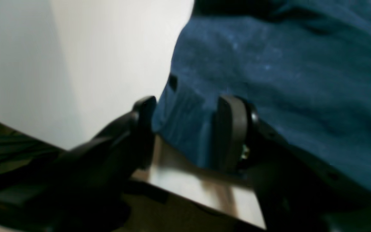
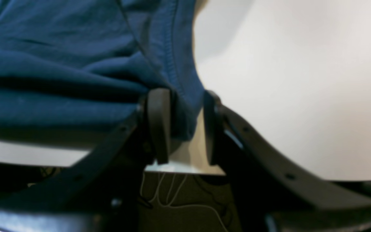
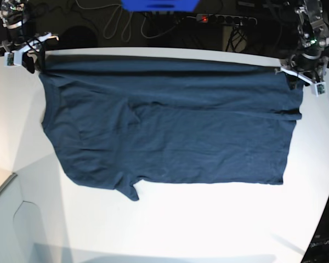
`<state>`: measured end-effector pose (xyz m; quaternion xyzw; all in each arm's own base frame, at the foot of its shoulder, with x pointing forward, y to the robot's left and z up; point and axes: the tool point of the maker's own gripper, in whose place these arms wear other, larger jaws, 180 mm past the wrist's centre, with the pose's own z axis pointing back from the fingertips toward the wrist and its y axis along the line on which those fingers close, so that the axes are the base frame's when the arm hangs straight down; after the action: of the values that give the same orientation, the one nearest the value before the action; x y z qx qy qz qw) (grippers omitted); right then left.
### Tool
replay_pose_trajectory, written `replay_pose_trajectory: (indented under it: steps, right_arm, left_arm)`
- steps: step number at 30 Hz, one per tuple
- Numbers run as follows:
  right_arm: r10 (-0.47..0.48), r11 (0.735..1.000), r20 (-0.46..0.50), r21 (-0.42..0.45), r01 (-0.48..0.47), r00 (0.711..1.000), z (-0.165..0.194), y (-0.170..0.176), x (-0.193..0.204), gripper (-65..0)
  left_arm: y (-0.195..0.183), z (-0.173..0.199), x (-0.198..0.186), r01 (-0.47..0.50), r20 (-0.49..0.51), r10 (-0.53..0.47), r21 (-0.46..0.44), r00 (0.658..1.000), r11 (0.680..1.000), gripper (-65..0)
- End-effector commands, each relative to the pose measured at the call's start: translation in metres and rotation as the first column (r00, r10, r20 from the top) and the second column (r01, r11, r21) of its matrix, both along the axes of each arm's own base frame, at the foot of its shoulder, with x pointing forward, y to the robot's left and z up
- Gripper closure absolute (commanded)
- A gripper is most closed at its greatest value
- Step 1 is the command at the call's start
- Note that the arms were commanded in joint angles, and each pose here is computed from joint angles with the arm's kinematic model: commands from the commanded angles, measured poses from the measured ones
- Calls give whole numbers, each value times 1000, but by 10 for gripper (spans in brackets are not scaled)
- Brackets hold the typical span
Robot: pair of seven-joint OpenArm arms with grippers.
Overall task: Layout the t-shirt on the table in an organized manner, then fold the t-shirt properly
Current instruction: 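Release the edge and move both grippers down the shirt's sides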
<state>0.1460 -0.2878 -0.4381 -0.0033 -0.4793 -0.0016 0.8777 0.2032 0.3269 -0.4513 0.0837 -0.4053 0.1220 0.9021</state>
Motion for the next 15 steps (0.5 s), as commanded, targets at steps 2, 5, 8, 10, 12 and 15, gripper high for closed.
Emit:
replay_pose_trajectory:
  steps: [2,5,8,10,12,15]
  right_arm:
    - [-29,999,45,-16,30,999,13,-11,-2,-185]
    - [-60,997,56,-35,62,997,19,-20,-6,-185]
    - [-83,996,52,-29,84,995,19,-18,-14,-185]
    - [-97,995,64,-30,99,993,22,-18,-15,-185]
    - [-118,992,83,-35,122,989,28,-19,-15,-185]
    - [-134,989,146,-49,143,980,45,-22,2,-186]
  left_arm:
    - [7,22,7,13,57,-16,42,998,999,-297]
    - [7,35,14,28,88,-34,65,996,997,-298]
    - [5,49,22,40,121,-50,82,991,996,-298]
    - [10,62,30,41,151,-57,107,987,993,-298]
    - [17,80,39,34,194,-60,132,979,991,-298]
    - [18,108,69,29,279,-71,153,958,988,-298]
